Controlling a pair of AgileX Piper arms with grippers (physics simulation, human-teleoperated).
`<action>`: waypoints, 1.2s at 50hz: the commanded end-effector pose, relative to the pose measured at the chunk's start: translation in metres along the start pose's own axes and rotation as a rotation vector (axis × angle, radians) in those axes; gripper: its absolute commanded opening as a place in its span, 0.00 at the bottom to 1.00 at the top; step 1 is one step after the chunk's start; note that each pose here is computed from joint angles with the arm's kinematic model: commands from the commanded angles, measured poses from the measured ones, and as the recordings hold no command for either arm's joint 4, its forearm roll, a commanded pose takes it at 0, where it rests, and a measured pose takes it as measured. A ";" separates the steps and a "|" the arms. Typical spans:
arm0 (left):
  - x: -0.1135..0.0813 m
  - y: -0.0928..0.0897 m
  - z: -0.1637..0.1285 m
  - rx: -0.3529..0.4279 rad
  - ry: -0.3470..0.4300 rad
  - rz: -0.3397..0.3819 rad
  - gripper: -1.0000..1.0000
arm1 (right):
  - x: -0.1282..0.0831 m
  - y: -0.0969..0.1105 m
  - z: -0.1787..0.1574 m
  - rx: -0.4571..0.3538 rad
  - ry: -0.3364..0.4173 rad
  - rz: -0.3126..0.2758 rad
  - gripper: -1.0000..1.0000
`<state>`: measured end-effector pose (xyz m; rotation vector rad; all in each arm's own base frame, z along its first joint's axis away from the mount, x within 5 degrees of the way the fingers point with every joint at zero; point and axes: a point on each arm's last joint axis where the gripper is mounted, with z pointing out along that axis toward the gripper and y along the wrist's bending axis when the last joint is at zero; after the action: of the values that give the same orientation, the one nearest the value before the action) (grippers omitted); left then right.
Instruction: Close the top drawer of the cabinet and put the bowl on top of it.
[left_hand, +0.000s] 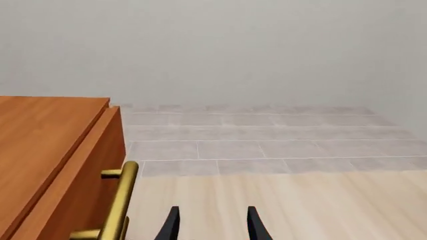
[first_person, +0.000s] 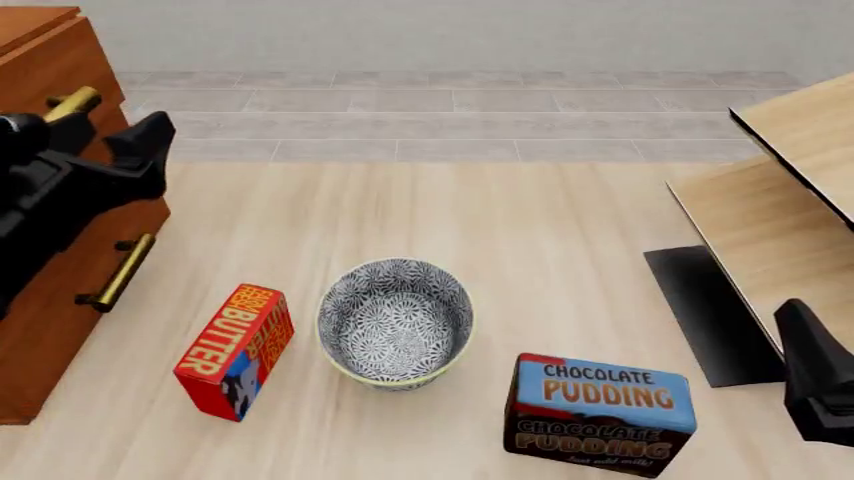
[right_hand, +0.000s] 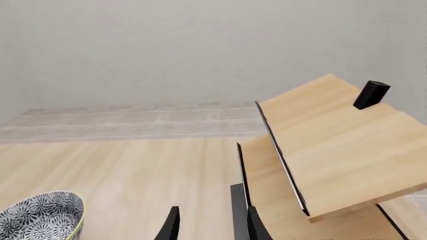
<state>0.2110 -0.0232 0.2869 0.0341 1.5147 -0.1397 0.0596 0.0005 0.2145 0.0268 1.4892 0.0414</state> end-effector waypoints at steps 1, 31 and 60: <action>0.013 0.014 0.026 -0.059 0.045 -0.038 1.00 | 0.000 0.000 -0.001 0.008 -0.001 0.008 1.00; 0.017 0.071 0.029 -0.283 0.042 -0.012 1.00 | 0.000 0.000 0.001 0.003 0.005 0.007 1.00; -0.007 0.123 -0.007 -0.537 -0.023 0.004 1.00 | 0.000 0.000 0.000 0.006 -0.002 0.007 1.00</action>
<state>0.2421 0.0450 0.2643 -0.1204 1.5907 0.0486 0.0594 0.0002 0.2144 0.0341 1.4893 0.0412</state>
